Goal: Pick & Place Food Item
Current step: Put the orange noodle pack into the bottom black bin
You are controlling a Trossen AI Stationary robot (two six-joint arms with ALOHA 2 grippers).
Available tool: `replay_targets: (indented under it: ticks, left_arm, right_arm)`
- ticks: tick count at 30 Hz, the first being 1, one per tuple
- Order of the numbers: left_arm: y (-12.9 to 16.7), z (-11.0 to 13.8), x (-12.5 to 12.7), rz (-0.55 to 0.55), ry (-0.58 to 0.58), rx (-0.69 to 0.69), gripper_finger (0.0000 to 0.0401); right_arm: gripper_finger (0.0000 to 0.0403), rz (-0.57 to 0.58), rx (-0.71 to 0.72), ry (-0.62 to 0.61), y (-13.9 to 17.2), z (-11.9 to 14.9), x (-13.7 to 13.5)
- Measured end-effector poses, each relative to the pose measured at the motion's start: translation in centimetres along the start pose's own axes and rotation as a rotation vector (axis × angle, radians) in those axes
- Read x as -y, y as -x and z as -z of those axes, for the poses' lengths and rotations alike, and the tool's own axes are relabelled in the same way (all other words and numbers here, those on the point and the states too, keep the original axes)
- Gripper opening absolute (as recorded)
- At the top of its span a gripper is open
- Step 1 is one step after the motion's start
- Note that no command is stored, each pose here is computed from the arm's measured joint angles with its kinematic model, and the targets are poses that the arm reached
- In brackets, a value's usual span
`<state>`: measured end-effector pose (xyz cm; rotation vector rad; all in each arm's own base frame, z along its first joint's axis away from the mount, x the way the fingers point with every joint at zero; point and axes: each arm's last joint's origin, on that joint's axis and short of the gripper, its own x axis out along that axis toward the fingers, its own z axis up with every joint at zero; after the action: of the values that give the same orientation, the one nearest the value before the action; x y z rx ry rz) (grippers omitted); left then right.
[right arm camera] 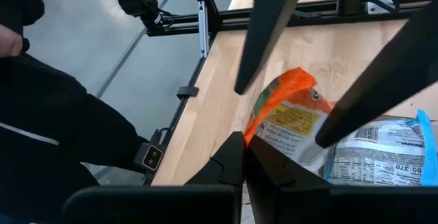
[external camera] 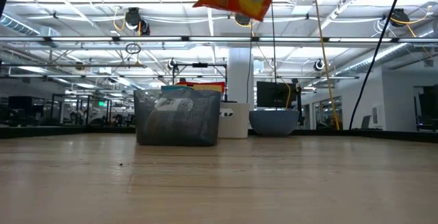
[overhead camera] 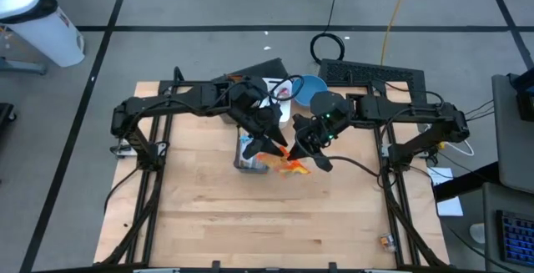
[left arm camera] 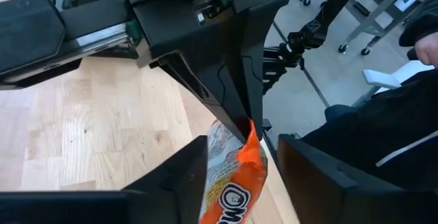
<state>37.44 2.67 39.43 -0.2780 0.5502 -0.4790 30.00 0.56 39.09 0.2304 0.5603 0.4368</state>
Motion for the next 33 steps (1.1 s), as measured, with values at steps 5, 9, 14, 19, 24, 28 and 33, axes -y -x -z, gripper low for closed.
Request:
replay_targets:
  ticks: [5,9,14,19,24,28,33]
  left_arm:
    - [-0.02,0.00,0.03,0.001,0.000,0.000,0.0122]
    - [-0.01,0.01,0.10,0.029,-0.005,-0.002,0.0083]
    - [-0.12,0.03,0.28,0.040,-0.029,-0.005,0.0032]
    - [-0.12,0.03,0.31,0.049,-0.041,-0.005,0.0008]
    - [-0.12,0.03,0.31,0.049,-0.046,-0.004,0.0004]
    - [-0.12,-0.03,0.31,0.049,-0.050,0.001,0.0004]
    - [-0.06,-0.05,0.26,0.048,-0.035,0.002,0.0003]
  right_arm:
    - [0.0000,-0.001,0.005,0.003,-0.01,-0.04,-0.01]
    - [0.0000,-0.002,0.011,0.006,-0.01,-0.11,-0.02]
    - [0.0000,-0.003,0.015,0.008,-0.01,-0.15,-0.02]
    - [0.0000,-0.003,0.015,0.009,-0.01,-0.16,-0.02]
    - [0.0000,-0.002,0.018,0.010,-0.01,-0.18,-0.02]
    - [0.0001,-0.004,0.031,0.017,-0.02,-0.31,-0.03]
    - [0.0032,-0.004,0.034,0.015,-0.01,-0.35,-0.04]
